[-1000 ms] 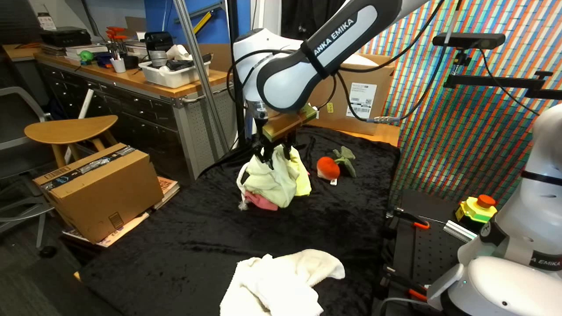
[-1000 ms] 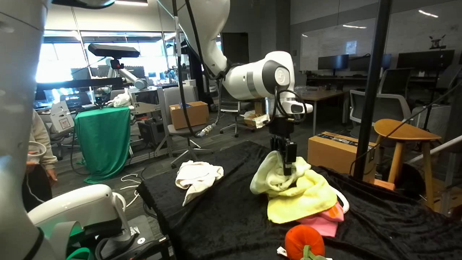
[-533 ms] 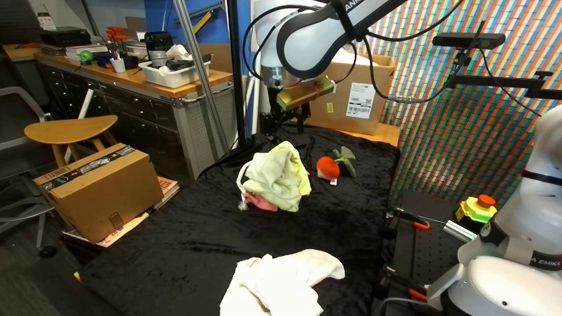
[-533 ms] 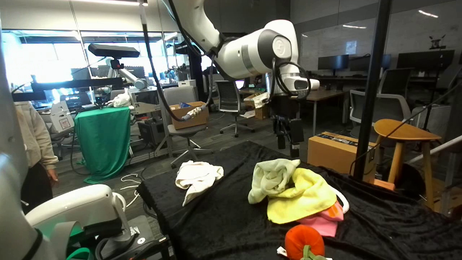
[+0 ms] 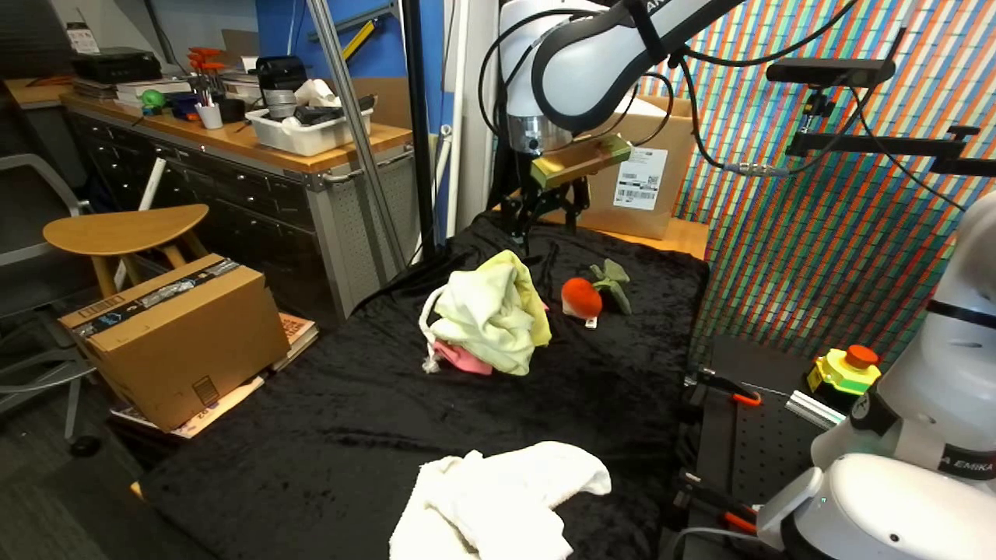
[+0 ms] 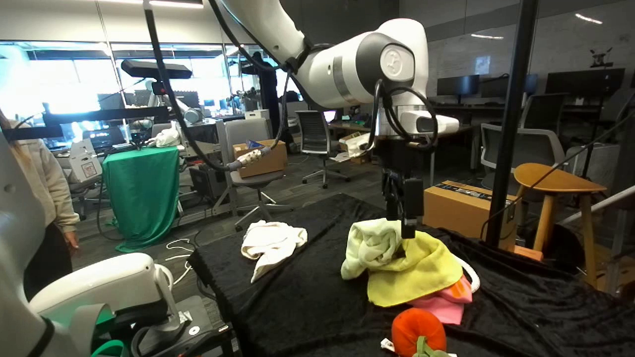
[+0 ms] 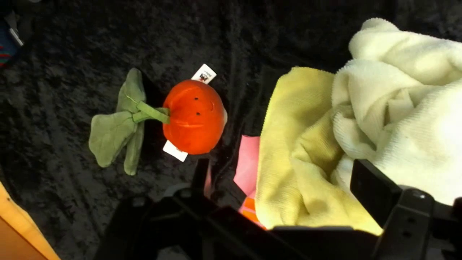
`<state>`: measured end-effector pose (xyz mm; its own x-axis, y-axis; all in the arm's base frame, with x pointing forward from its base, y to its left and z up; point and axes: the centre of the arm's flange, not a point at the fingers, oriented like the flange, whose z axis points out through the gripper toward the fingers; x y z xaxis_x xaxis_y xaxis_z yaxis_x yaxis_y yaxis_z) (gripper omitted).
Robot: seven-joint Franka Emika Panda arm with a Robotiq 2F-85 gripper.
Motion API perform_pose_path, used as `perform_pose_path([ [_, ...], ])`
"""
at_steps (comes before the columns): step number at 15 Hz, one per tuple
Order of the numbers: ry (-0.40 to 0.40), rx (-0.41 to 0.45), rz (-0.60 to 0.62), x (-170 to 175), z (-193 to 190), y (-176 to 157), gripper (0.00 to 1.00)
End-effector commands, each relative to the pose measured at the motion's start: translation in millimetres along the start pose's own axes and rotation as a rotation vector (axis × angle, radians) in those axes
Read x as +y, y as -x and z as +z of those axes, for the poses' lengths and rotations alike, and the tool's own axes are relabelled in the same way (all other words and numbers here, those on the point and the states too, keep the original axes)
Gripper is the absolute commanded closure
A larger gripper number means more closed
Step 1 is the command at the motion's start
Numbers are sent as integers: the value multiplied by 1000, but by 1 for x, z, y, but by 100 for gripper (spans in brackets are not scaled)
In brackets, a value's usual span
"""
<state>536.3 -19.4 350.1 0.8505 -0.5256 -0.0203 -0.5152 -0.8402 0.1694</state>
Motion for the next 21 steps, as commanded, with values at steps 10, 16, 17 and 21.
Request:
perform_pose_path([
  [10,29,-234,108,52,110,-17,0],
  [16,-13,-302,108,45,146,-22,0],
  [17,-14,-306,107,45,150,-24,0],
  [21,-3,-306,126,48,159,-34,0],
])
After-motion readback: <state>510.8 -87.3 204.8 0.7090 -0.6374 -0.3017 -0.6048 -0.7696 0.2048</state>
